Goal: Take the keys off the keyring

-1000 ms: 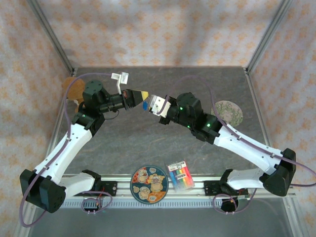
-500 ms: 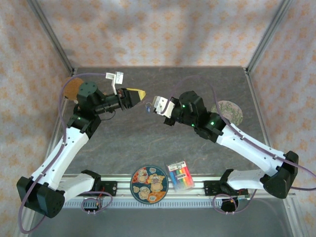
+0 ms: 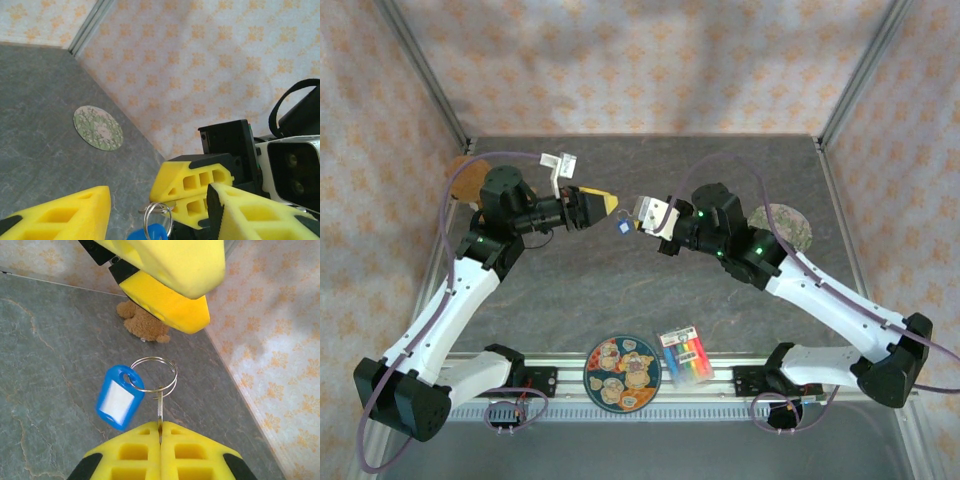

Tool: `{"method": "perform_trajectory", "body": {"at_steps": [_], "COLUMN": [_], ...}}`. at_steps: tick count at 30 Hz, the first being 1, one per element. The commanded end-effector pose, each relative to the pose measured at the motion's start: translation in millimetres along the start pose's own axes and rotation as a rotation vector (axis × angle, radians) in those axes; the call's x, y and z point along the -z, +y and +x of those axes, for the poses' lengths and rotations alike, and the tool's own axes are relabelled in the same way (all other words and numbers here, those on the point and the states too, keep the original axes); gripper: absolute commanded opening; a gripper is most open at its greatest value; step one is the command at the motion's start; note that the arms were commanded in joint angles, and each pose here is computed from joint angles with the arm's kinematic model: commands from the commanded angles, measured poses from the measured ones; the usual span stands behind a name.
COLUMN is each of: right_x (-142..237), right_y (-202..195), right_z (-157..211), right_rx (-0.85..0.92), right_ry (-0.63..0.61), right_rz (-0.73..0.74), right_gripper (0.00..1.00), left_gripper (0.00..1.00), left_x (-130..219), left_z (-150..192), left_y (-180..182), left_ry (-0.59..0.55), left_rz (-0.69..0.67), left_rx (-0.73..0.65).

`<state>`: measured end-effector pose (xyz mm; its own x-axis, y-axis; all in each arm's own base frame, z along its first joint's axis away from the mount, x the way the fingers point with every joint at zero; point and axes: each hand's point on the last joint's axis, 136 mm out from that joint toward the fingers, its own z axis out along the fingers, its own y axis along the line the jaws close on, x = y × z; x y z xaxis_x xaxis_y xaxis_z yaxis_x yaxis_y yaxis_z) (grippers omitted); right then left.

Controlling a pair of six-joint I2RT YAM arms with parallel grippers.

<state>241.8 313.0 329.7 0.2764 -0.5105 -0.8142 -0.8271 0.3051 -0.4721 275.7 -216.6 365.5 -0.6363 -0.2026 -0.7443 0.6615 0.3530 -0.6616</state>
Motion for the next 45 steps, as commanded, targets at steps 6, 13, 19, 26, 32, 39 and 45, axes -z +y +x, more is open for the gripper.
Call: {"method": "perform_trajectory", "body": {"at_steps": [6,13,19,26,32,39,45], "right_x": [12.8,15.0,14.2,14.5,14.7,16.3,9.1], "right_y": [-14.7,-16.1,-15.2,-16.1,-19.3,-10.6,6.3], "right_z": [-27.0,-30.9,-30.8,-30.5,-30.2,-28.4,-19.5], "right_rx": [0.014,0.013,0.016,0.021,0.018,0.017,0.097], "right_ry": [-0.077,-0.088,-0.087,-0.086,-0.086,-0.120,-0.073], "right_rz": [0.037,0.039,0.033,0.040,0.060,0.043,0.026], "right_gripper": [0.00,0.00,0.00,0.00,0.00,0.00,0.00], "left_gripper": [0.51,0.43,0.27,0.00,0.00,0.00,0.00], "left_x": [-6.6,-10.3,-11.7,-13.6,-13.7,-11.7,-8.4], "left_z": [14.1,17.0,14.3,13.9,6.7,-4.8,-7.1], "left_y": [-13.3,-15.0,-17.7,-20.6,-22.5,-16.1,-12.9], "left_ry": [0.077,0.095,0.093,0.099,0.064,-0.020,-0.033], "left_rz": [0.073,0.087,0.100,0.123,0.127,0.078,0.029], "left_rx": [-0.013,-0.008,-0.011,-0.005,0.006,0.010,-0.002]}}
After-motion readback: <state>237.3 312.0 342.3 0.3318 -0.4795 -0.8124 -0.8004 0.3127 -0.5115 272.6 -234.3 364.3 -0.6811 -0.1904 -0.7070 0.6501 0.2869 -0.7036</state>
